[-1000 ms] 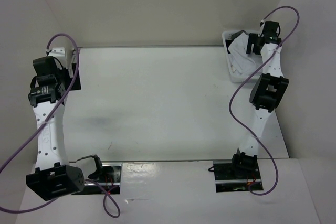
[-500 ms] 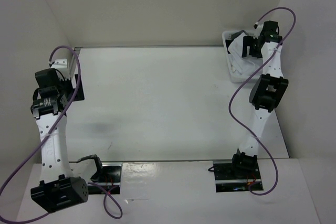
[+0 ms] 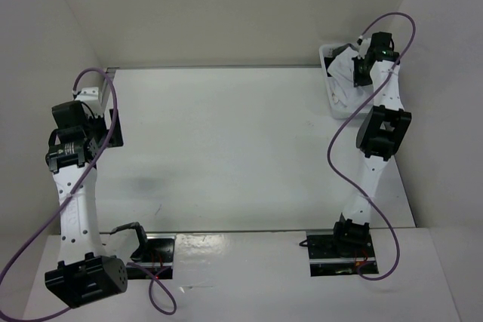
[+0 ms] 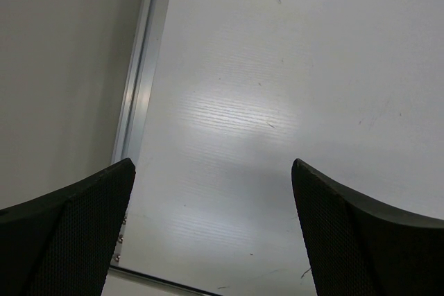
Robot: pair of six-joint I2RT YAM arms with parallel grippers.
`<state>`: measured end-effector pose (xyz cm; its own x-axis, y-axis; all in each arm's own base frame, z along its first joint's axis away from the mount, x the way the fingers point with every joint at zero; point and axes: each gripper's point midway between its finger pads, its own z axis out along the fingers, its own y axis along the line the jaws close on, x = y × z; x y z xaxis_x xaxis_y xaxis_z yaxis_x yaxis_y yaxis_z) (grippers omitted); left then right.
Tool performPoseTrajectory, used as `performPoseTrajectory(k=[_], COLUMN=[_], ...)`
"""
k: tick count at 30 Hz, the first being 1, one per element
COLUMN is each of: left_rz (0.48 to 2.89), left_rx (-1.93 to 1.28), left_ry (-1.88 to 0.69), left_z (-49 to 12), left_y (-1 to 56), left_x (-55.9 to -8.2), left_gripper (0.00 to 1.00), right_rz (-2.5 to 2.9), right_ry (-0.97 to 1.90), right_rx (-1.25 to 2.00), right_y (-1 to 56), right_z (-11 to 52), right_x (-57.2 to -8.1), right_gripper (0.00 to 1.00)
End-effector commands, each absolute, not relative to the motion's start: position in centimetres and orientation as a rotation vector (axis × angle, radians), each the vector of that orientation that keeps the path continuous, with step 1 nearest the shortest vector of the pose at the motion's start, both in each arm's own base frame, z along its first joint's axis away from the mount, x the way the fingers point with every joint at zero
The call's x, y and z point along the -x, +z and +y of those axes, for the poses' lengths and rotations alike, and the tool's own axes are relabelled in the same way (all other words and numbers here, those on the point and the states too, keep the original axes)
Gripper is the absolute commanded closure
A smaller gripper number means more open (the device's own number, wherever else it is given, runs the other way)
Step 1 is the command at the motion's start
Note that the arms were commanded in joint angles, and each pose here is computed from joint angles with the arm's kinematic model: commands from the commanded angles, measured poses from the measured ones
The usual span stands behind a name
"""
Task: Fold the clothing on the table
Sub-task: Grab the skirt from the pile, then move the skirt to the center of the board
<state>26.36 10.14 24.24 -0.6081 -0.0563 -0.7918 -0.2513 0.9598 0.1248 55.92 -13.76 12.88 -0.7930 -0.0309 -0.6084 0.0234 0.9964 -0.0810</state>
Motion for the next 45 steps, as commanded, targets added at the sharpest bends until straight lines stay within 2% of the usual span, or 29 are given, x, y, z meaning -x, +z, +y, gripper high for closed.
performPoseTrajectory(k=[1,4,5,7,9,12,22,27,32,41,45], left_rz=[2.174,2.164,2.155,2.166,2.166,2.174,2.163,2.161,2.153,2.161,2.171], left_rx=[0.195,0.194,0.193,0.185,0.185,0.180,0.151,0.138,0.142,0.153,0.155], left_ry=[0.260,0.262,0.265,0.268,0.268,0.256,0.205,0.182,0.195,0.187,0.184], left_z=[9.9,9.9,9.9,10.0,10.1,10.0,9.3,9.0,9.1,8.9,8.9], left_y=[25.0,25.4,25.8,25.6,25.7,25.4,26.1,26.1,26.3,26.4,25.9], left_x=[-26.7,-26.7,-26.8,-26.9,-27.1,-27.3,-28.0,-28.2,-28.0,-27.8,-27.7], left_gripper=[0.01,0.01,0.01,0.01,0.01,0.01,0.01,0.01,0.01,0.01,0.01], right_rz=[2.410,2.270,2.182,2.102,1.981,1.856,1.815,1.867,1.837,1.596,1.617], right_ry=[-0.133,-0.126,-0.080,-0.026,0.121,0.278,0.262,0.225,0.129,0.051,0.032], right_rx=[0.023,0.039,0.079,0.109,0.222,0.395,0.566,0.449,0.295,0.147,0.132], right_y=[18.3,25.4,29.5,33.3,38.3,42.6,42.9,41.2,42.4,52.5,51.5], right_z=[-12.9,-12.4,-11.1,-10.5,-7.1,-2.3,5.3,2.2,-2.3,-7.1,-8.0], right_x=[-54.9,-54.0,-53.1,-51.6,-49.1,-45.5,-42.0,-43.6,-45.0,-44.7,-46.1], right_gripper=[1.00,1.00,1.00,1.00,1.00,1.00,1.00,1.00,1.00,1.00,1.00])
